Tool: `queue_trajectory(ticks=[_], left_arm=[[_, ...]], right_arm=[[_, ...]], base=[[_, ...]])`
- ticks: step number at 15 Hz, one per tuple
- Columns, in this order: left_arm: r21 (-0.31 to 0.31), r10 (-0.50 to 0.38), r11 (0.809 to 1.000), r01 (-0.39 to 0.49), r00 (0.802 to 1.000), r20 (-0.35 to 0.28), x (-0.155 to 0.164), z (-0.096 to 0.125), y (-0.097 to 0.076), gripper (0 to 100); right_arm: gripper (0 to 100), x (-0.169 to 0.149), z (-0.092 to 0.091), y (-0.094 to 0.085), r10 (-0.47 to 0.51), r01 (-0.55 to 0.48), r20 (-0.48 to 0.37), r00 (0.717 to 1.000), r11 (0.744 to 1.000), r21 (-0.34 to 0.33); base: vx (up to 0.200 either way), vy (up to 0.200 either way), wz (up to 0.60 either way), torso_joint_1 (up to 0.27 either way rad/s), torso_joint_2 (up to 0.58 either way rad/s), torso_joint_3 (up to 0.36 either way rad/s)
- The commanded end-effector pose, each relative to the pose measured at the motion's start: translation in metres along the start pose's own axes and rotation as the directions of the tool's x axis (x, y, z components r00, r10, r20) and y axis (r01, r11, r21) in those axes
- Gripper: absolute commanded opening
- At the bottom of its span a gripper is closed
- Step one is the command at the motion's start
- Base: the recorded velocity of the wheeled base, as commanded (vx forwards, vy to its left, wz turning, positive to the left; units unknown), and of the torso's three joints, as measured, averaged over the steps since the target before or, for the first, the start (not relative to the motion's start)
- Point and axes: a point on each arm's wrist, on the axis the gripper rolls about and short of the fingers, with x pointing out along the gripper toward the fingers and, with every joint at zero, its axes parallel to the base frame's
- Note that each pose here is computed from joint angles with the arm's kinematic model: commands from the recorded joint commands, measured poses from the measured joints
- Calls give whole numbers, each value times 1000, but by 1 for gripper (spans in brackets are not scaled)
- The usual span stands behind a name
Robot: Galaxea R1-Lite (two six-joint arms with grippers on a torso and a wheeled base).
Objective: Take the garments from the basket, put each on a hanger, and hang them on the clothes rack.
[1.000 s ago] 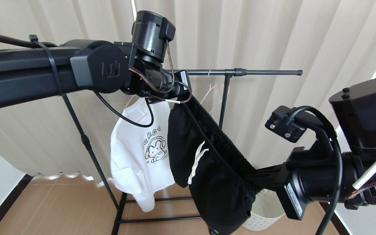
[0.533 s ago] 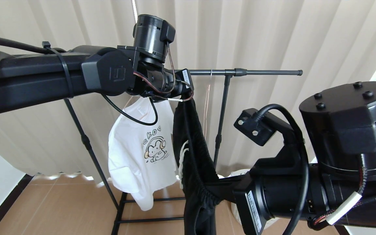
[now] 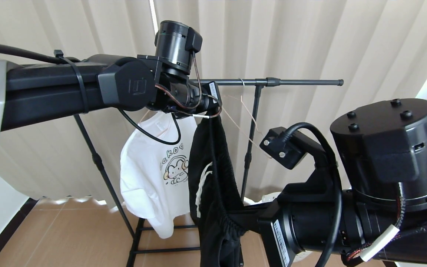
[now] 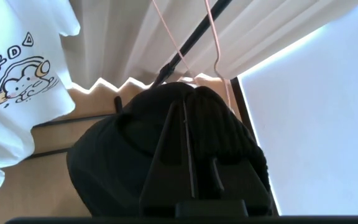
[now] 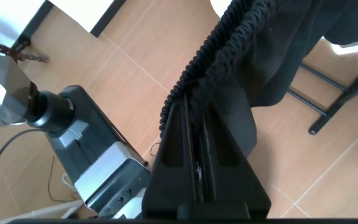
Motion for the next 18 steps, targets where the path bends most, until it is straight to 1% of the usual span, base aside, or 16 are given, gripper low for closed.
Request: queue_trajectory(ticks=[1, 2, 3, 4, 5, 6, 7, 8, 10, 11, 13, 14, 15, 16, 17, 18], left_arm=[[-1, 12, 1000, -12, 1000, -9, -3, 1, 2, 0], [1, 13, 1000, -13, 1000, -12, -3, 1, 2, 0], [9, 35, 999, -35, 999, -40, -21, 5, 4, 0], [13, 41, 999, -41, 998, -52, -25, 6, 5, 0], [19, 60, 998, -59, 995, -78, -34, 6, 7, 0], [39, 94, 995, -89, 986, -137, -47, 4, 10, 0], [40, 96, 995, -91, 985, -140, -47, 3, 10, 0], [63, 148, 988, -138, 967, -209, -55, -3, 15, 0], [92, 187, 981, -168, 943, -276, -67, -9, 18, 0], [102, 201, 979, -178, 931, -304, -75, -11, 19, 0], [134, 226, 973, -188, 897, -379, -88, -29, 19, 0], [155, 232, 971, -183, 880, -414, -95, -41, 19, 0], [172, 232, 970, -172, 869, -437, -101, -52, 19, 0], [172, 232, 970, -172, 869, -437, -101, -52, 19, 0], [222, 223, 967, -127, 845, -485, -108, -84, 14, 0], [237, 218, 965, -110, 838, -499, -109, -95, 12, 0]], right_arm=[[0, -1, -3, -5, -31, 30, -37, 999, 999, -30], [0, -1, -4, -6, -38, 37, -44, 998, 999, -36], [0, -4, 1, -34, -161, 156, -53, 986, 985, -78], [0, -4, 3, -41, -199, 195, -44, 979, 977, -81], [0, -4, 6, -52, -267, 264, -31, 963, 962, -71], [0, -3, 13, -72, -343, 342, -13, 939, 939, -44], [0, -3, 14, -73, -346, 345, -13, 938, 938, -42], [0, 1, 25, -101, -418, 418, -9, 909, 908, 11], [0, 14, 40, -125, -473, 472, -5, 881, 879, 62], [0, 25, 47, -129, -478, 475, 8, 878, 875, 95], [0, 49, 63, -135, -477, 453, 62, 877, 863, 225], [0, 58, 72, -138, -484, 444, 80, 872, 848, 290], [0, 65, 80, -138, -491, 433, 101, 866, 834, 341], [0, 65, 80, -138, -491, 433, 101, 866, 834, 341], [0, 79, 101, -140, -492, 369, 156, 856, 795, 482], [0, 80, 107, -140, -489, 344, 175, 855, 785, 516]], base=[[0, 0, 0, 0, 0, 0], [0, 0, 0, 0, 0, 0], [0, 0, 0, 0, 0, 0], [0, 0, 0, 0, 0, 0], [0, 0, 0, 0, 0, 0], [0, 0, 0, 0, 0, 0], [0, 0, 0, 0, 0, 0], [0, 0, 0, 0, 0, 0], [0, 0, 0, 0, 0, 0], [0, 0, 0, 0, 0, 0], [0, 0, 0, 0, 0, 0], [0, 0, 0, 0, 0, 0], [0, 0, 0, 0, 0, 0], [0, 0, 0, 0, 0, 0], [0, 0, 0, 0, 0, 0], [0, 0, 0, 0, 0, 0]])
